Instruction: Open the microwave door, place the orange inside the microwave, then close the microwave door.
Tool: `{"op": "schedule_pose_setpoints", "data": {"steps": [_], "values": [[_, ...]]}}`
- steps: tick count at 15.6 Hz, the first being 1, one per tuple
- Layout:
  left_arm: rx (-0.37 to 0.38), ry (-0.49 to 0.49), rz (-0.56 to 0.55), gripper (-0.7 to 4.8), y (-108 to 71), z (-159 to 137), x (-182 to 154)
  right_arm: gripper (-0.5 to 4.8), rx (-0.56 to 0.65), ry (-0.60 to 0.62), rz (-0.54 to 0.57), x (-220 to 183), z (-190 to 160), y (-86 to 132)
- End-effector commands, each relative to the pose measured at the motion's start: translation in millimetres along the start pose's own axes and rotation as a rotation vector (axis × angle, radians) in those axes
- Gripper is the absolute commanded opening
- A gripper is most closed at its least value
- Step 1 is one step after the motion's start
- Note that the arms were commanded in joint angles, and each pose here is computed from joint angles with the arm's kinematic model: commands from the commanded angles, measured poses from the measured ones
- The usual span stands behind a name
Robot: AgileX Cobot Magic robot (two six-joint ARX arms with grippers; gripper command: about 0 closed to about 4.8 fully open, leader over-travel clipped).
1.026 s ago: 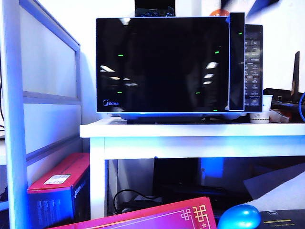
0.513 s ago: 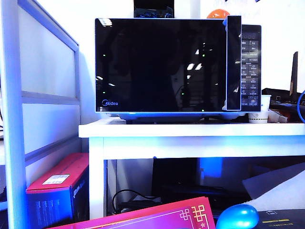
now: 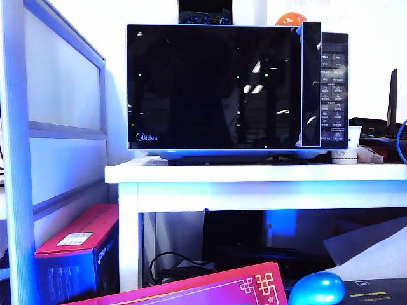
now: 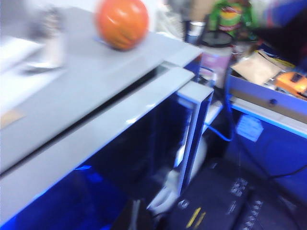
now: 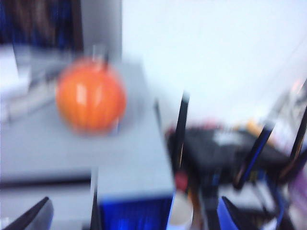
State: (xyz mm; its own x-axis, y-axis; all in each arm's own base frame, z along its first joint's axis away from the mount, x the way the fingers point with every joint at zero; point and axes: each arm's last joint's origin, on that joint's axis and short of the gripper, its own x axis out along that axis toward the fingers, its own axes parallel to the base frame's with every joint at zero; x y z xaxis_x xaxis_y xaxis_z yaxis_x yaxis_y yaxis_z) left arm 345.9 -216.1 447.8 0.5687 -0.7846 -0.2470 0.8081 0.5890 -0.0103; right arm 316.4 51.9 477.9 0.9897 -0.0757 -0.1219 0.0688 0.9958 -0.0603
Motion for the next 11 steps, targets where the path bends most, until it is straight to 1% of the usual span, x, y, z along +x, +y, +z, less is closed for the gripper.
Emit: {"op": "schedule_pose_setpoints", "data": {"steps": [1,3,4,5,6,8,9,10,11], "values": [[0.024,-0.05,-0.121,-0.04,6.0,-24,53,4.79,0.028,-0.131,-0.021,-6,16,-3],[0.034,-0.064,-0.165,-0.03,5.7,-43,86,4.79,0.031,-0.161,-0.021,-6,19,-3],[0.048,-0.086,-0.203,-0.03,-1.1,-50,101,4.79,0.017,-0.164,-0.022,-6,19,-3],[0.063,-0.107,-0.21,0.12,-3.2,-54,109,4.79,0.015,-0.166,-0.023,-6,19,-3],[0.087,-0.135,-0.231,1.11,-13.5,-59,122,4.79,0.015,-0.169,-0.023,-6,19,-3],[0.118,-0.184,-0.253,3.23,-25.4,-59,131,4.79,0.015,-0.17,-0.023,-6,19,-3],[0.162,-0.212,-0.258,3.5,-31.8,-58,134,4.79,0.015,-0.175,-0.023,-6,20,-3],[0.191,-0.246,-0.249,3.5,-32.9,-56,136,4.79,0.017,-0.179,-0.024,-7,20,-4],[0.2,-0.274,-0.236,3.5,-34.6,-55,138,4.79,0.017,-0.18,-0.024,-7,21,-4]]}}
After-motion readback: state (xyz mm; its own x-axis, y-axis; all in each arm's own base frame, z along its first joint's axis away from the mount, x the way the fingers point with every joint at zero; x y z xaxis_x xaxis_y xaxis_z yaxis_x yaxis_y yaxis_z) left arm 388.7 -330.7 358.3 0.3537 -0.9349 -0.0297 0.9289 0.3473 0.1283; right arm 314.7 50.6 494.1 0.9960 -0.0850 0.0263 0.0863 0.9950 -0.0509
